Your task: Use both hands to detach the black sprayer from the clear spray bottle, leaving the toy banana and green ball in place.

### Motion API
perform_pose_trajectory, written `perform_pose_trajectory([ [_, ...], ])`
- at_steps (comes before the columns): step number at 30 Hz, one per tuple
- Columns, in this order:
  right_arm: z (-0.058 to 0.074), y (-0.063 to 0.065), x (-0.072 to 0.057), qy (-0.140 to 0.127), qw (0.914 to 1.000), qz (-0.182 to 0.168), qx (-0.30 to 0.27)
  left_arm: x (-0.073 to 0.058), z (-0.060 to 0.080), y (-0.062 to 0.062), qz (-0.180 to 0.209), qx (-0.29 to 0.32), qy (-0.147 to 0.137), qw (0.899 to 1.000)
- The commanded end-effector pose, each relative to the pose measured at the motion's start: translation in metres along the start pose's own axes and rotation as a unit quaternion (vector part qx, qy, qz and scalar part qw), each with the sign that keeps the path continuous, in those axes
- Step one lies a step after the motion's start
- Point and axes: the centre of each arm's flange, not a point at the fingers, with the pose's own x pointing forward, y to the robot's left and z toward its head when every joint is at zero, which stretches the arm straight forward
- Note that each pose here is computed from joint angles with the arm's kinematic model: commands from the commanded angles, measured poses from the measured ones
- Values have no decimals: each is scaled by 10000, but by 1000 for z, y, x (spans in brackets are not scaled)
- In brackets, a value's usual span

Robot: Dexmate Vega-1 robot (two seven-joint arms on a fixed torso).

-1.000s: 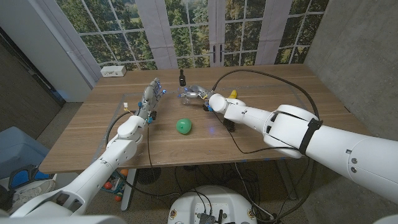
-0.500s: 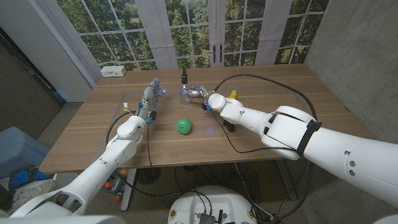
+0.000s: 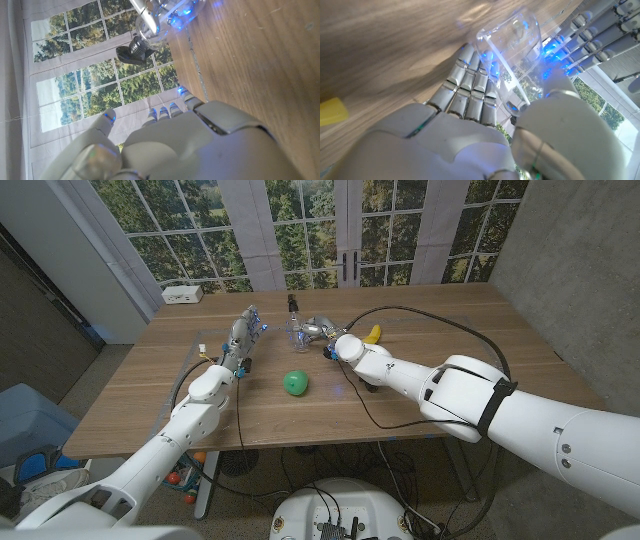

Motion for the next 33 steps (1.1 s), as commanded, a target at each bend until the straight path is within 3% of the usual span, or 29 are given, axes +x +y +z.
perform_pose_trajectory([
  [1, 3, -16, -13, -720, 9939, -740, -394, 6, 11, -2, -1, 406, -12, 9992],
  [9, 4, -34, -29, -1365, 9788, -1250, -874, 9, 33, -2, 110, 1255, 80, 9920],
  [14, 2, -43, -38, -1626, 9707, -1387, -1100, 11, 42, -4, 49, 1592, 118, 9872],
  [18, 1, -47, -45, -1693, 9644, -1544, -1324, 14, 50, -10, -59, 1816, 131, 9833],
  [27, -4, -52, -59, -1561, 9496, -1865, -1980, 18, 64, -23, -218, 2188, -4, 9755],
  [33, -11, -59, -66, -1437, 9520, -1752, -2059, 18, 80, -28, -247, 2730, -26, 9617],
])
